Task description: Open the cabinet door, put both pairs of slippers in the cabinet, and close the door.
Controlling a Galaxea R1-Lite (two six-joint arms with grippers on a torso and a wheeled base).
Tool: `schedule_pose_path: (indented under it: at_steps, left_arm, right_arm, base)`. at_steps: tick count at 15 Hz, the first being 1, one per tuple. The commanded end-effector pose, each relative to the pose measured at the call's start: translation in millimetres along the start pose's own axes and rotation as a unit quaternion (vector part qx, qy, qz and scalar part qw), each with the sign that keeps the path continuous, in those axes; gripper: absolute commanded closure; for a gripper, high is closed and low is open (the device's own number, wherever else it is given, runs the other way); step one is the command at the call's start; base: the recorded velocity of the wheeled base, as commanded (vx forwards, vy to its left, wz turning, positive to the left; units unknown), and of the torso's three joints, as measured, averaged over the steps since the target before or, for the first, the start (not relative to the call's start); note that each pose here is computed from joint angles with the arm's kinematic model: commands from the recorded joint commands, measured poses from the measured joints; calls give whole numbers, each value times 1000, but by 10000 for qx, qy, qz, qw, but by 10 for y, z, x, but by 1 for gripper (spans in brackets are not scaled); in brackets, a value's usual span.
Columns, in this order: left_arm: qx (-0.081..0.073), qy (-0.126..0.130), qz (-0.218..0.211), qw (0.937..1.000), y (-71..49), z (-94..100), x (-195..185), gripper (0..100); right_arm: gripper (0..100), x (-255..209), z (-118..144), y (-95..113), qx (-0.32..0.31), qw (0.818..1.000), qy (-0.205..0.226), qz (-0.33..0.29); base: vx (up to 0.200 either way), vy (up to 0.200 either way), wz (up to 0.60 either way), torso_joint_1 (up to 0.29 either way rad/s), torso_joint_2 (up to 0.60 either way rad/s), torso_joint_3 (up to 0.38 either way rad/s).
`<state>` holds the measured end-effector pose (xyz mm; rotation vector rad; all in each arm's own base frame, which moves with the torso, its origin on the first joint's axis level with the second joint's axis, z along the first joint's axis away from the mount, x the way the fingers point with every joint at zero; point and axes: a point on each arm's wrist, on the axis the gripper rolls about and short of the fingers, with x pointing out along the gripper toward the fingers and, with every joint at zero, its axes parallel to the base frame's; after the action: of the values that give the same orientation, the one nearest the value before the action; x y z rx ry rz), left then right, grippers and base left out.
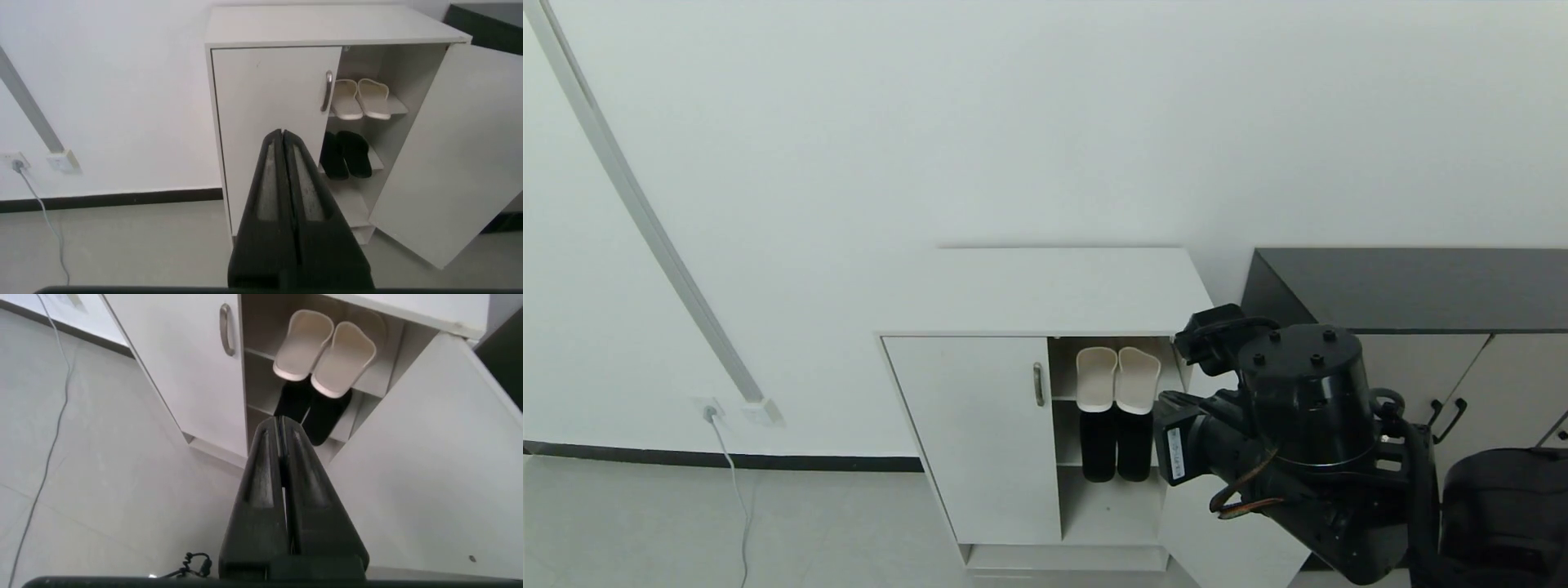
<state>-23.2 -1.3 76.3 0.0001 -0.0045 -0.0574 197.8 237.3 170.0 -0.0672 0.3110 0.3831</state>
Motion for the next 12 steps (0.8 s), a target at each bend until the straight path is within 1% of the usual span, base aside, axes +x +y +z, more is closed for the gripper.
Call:
schedule_pose_path:
  at_steps: [1, 7, 10, 12]
  left_arm:
    - [0, 7, 3, 10000, 0, 0, 1, 100]
    - [7, 7, 3, 10000, 0, 0, 1, 100]
    - [7, 7, 3, 10000, 0, 0, 1, 100]
    - [7, 7, 3, 10000, 0, 0, 1, 100]
  right_arm:
    - [100, 9, -10, 5, -10, 10000, 15, -1]
    - [100, -25, 11, -11, 12, 10000, -28, -17]
    - [100, -7, 4, -51, 22, 10000, -8, -86]
    - [100, -4, -4, -50, 15, 10000, 7, -81]
  base:
    - [0, 0, 0, 183, -393, -212]
    - [0, 0, 0, 170, -364, -196]
    - [0, 0, 0, 163, -352, -185]
    - [0, 0, 0, 75, -163, -88]
